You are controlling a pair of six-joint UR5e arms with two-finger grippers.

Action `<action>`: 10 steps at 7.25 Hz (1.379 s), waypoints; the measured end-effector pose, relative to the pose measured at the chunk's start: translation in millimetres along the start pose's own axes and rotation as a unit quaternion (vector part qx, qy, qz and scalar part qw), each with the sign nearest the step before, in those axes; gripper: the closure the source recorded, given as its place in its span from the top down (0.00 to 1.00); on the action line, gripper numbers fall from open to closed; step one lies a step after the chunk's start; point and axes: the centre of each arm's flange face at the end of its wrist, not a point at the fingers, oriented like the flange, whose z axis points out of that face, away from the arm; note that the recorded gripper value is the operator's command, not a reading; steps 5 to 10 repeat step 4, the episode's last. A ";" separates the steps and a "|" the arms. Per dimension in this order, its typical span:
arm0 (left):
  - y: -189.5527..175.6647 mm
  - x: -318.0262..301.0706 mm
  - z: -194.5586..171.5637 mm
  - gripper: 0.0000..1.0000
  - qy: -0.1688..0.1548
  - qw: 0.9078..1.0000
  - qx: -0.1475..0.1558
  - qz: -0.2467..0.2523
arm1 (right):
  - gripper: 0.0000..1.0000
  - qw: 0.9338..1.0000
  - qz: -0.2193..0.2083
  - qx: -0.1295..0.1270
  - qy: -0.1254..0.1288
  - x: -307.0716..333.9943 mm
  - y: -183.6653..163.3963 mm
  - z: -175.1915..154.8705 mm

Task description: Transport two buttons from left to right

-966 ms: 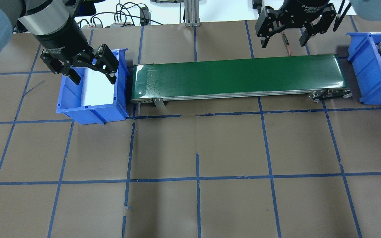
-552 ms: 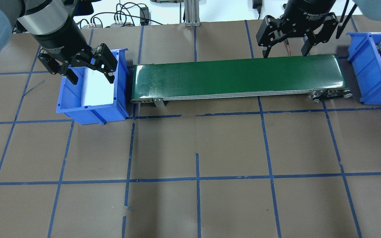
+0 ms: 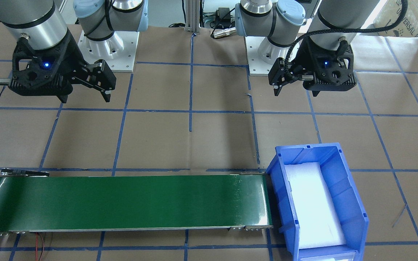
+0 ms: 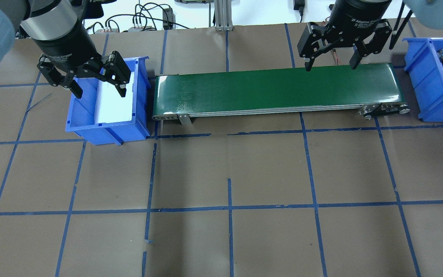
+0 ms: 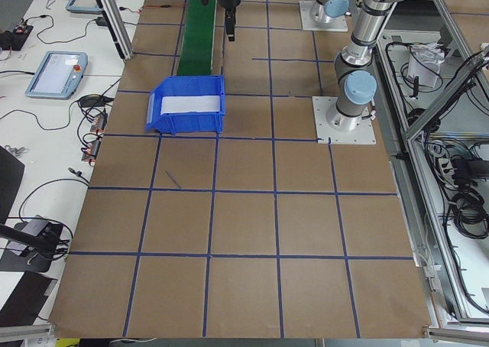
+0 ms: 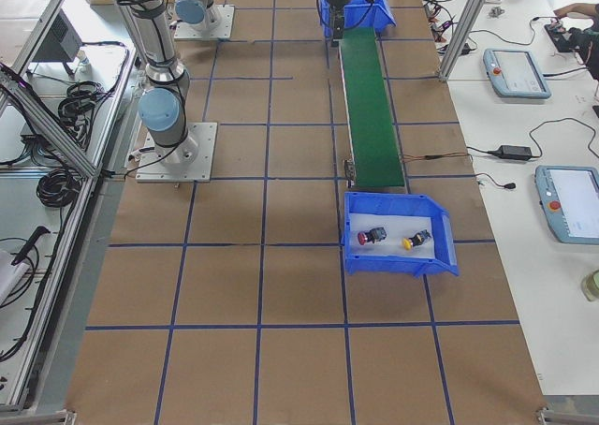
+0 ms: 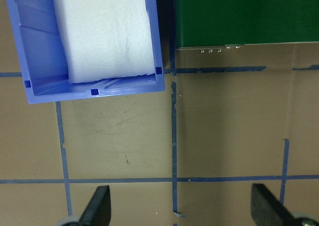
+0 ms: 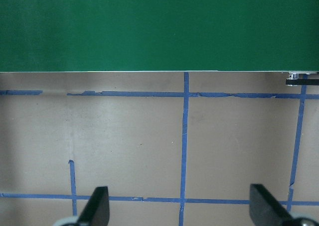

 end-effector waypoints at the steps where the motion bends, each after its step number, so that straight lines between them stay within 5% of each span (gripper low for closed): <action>1: 0.6 0.2 -1.2 1.00 -0.001 1.000 0.001 0.000 | 1.00 1.000 0.000 -0.002 0.000 0.1 1.1 2.3; 10: 0.5 0.8 0.0 1.00 0.001 1.000 0.000 0.000 | 1.00 1.000 -0.006 -0.004 0.001 0.4 2.2 4.5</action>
